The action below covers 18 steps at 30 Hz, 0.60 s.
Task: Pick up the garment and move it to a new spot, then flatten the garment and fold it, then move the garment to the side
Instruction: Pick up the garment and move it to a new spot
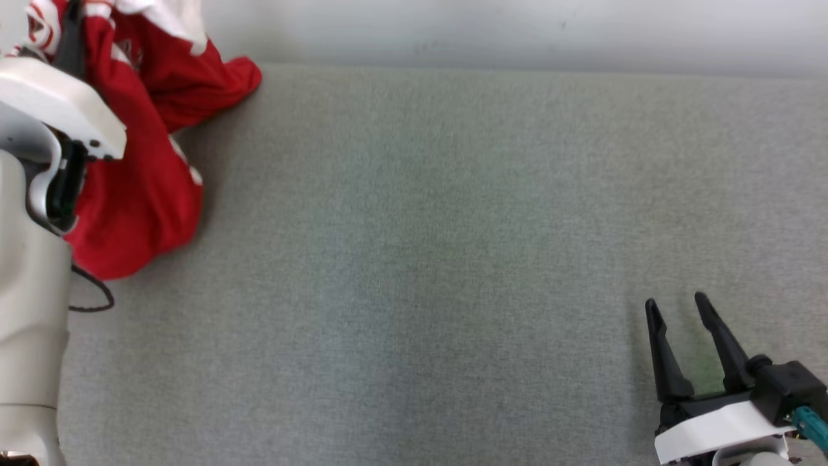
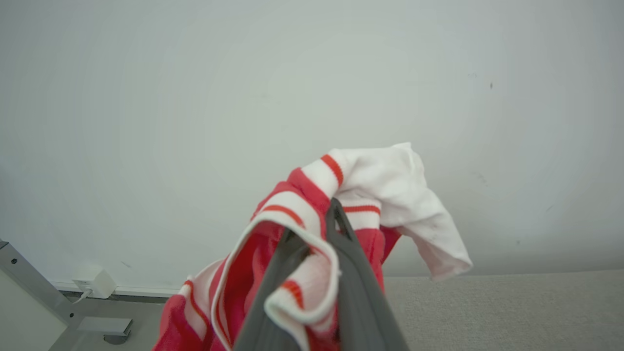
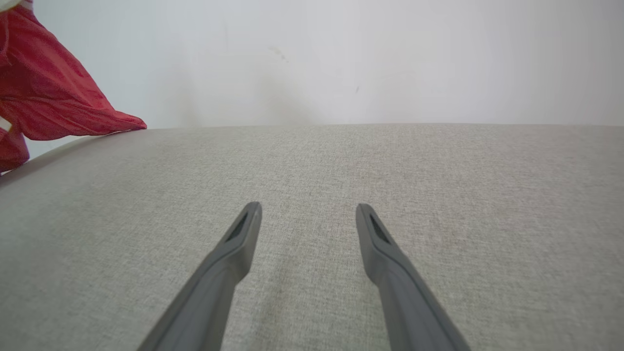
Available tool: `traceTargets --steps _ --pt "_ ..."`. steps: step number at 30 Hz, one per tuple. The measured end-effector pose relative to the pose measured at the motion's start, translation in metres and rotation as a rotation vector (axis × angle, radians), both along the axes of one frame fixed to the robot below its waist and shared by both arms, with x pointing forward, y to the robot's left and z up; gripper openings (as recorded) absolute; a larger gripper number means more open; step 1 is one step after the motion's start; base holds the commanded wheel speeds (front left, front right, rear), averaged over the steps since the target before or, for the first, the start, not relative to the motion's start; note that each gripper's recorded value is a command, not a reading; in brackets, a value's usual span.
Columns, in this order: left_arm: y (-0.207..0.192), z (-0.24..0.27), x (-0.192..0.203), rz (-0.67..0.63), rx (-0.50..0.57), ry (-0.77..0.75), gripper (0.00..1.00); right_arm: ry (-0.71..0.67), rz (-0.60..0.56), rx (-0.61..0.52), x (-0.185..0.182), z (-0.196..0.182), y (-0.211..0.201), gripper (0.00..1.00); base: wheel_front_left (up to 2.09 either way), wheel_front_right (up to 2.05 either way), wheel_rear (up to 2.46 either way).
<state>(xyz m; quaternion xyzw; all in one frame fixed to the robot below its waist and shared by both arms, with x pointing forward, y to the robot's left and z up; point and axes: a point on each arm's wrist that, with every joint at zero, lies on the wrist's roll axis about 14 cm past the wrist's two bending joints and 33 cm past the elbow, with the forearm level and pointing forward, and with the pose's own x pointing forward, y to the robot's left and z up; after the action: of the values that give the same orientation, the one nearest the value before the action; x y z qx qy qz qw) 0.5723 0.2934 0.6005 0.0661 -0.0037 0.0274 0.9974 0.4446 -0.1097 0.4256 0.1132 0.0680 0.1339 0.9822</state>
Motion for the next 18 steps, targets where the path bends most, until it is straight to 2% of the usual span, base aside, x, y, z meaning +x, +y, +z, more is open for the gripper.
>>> traceTargets --steps 8,18 --pt "-0.054 0.088 -0.025 -0.153 0.010 -0.162 0.00 -0.035 -0.052 0.019 -0.024 0.023 -0.012 1.00 0.00 0.00 0.00" --pt "-0.173 0.147 -0.065 -0.489 -0.026 -0.287 0.00 -0.060 -0.163 0.025 -0.047 0.036 -0.045 1.00 0.00 0.00 0.00"
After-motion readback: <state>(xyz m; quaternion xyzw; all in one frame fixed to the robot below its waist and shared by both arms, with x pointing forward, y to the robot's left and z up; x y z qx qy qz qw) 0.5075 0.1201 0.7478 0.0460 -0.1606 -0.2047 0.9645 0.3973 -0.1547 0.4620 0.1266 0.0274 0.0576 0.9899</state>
